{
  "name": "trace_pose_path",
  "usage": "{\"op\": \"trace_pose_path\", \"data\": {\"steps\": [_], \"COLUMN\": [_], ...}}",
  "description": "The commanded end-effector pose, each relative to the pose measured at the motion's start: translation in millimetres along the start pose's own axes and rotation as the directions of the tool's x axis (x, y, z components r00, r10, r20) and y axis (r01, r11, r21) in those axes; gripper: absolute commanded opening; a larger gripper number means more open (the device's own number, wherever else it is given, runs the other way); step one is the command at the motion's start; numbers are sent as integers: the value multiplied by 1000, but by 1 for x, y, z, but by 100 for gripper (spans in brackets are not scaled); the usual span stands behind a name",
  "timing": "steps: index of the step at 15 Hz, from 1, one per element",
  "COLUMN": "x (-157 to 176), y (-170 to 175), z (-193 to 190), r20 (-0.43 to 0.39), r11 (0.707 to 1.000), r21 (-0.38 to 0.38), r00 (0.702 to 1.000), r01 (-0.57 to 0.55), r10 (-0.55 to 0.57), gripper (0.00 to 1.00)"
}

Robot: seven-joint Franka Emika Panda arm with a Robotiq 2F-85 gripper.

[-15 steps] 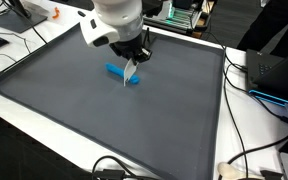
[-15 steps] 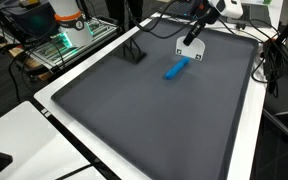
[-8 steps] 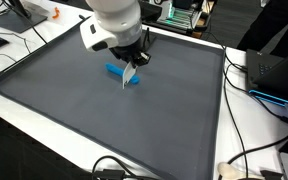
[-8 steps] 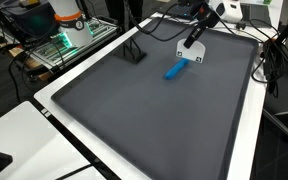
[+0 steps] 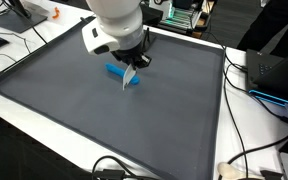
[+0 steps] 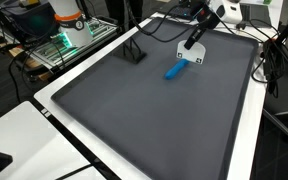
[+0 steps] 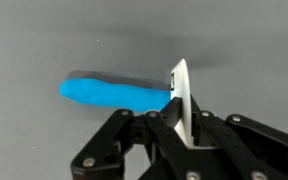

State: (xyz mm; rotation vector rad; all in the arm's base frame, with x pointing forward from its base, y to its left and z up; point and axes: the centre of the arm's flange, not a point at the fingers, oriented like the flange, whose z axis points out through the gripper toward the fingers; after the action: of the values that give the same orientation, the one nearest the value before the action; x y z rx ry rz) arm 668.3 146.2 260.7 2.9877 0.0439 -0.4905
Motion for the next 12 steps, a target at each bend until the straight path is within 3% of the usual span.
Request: {"op": "trace_pose_path", "data": {"steps": [1, 12], "x": [10, 19], "y": [-3, -3], "z": [13, 33], "r20": [-3, 65], "r11": [1000, 1000], "r21": [-25, -24], "r00": [1000, 998], "r01": [-9, 11], "r10": [9, -9], "gripper": [2, 2]}}
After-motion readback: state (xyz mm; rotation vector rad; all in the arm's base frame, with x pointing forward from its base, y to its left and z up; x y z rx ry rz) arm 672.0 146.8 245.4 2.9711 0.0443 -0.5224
